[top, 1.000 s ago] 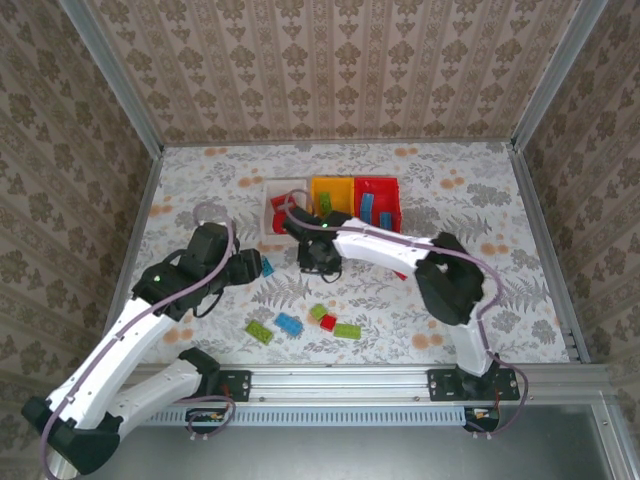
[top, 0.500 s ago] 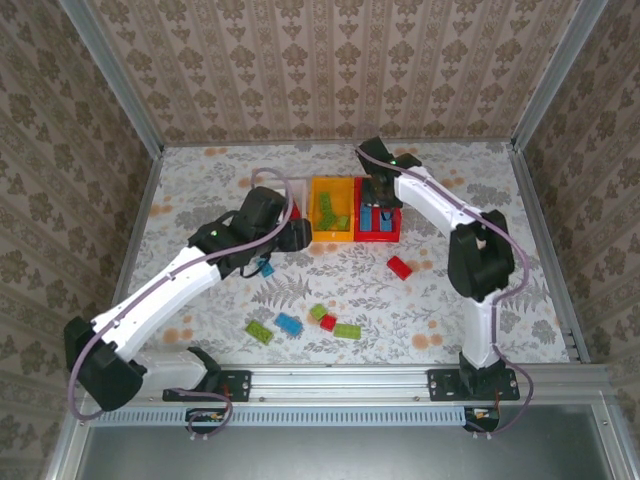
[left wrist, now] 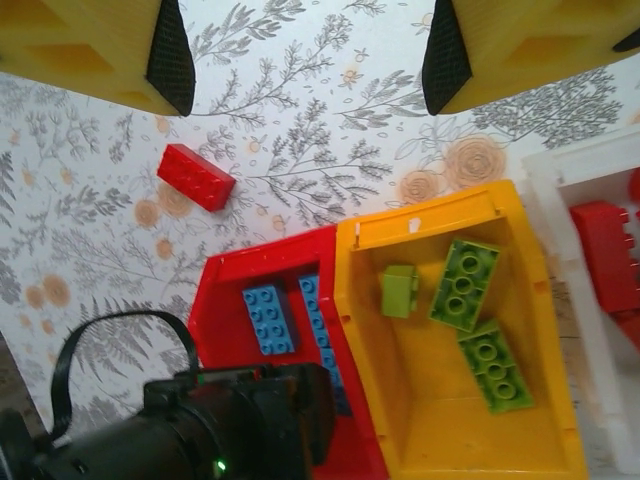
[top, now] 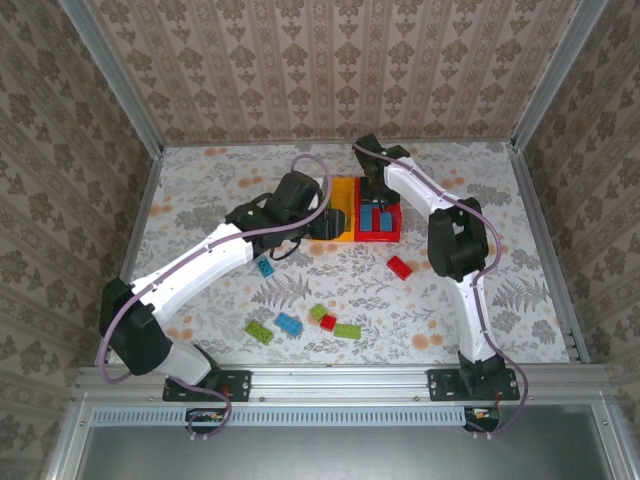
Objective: Sort the legos into containers by color
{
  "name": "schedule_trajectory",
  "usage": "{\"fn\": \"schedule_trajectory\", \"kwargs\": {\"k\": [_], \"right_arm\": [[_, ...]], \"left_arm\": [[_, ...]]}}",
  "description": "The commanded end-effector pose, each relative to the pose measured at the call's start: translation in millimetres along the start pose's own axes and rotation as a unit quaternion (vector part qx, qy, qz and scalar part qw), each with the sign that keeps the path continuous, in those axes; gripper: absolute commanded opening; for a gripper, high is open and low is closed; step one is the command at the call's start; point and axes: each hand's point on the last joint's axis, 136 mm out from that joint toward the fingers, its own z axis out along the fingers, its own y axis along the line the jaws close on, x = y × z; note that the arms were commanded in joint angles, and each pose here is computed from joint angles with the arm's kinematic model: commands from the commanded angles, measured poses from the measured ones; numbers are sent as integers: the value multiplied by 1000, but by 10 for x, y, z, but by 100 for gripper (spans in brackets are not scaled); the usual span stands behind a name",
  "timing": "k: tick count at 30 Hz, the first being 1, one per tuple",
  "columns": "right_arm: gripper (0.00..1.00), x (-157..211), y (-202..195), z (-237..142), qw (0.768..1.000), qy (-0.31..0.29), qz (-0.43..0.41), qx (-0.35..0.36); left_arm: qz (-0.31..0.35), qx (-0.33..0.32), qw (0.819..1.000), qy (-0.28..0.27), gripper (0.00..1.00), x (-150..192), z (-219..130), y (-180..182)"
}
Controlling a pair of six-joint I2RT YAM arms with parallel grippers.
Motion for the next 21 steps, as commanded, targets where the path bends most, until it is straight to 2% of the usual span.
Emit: {"fn": "schedule_trajectory", "kwargs": {"k": [1, 4, 12, 18, 21], "right_arm": [[55, -113, 12, -317, 1000, -19, -4, -16], [59, -194, 4, -594, 999, -41, 1, -32], [60, -197, -219, -1413, 992, -106, 23, -65], [64, 363, -702, -1743, 987, -139, 52, -64], [66, 731, -947, -1900, 983, -157, 69, -70]], "left_arm": [[39, 38, 999, -7, 65, -74, -54, -229], [46, 38, 998, 4, 66, -2, -20, -224], [51, 50, 997, 43, 69, 208, 185, -248], [82, 70, 988, 114, 72, 500, 643, -590], [70, 64, 983, 154, 73, 668, 937, -715]]}}
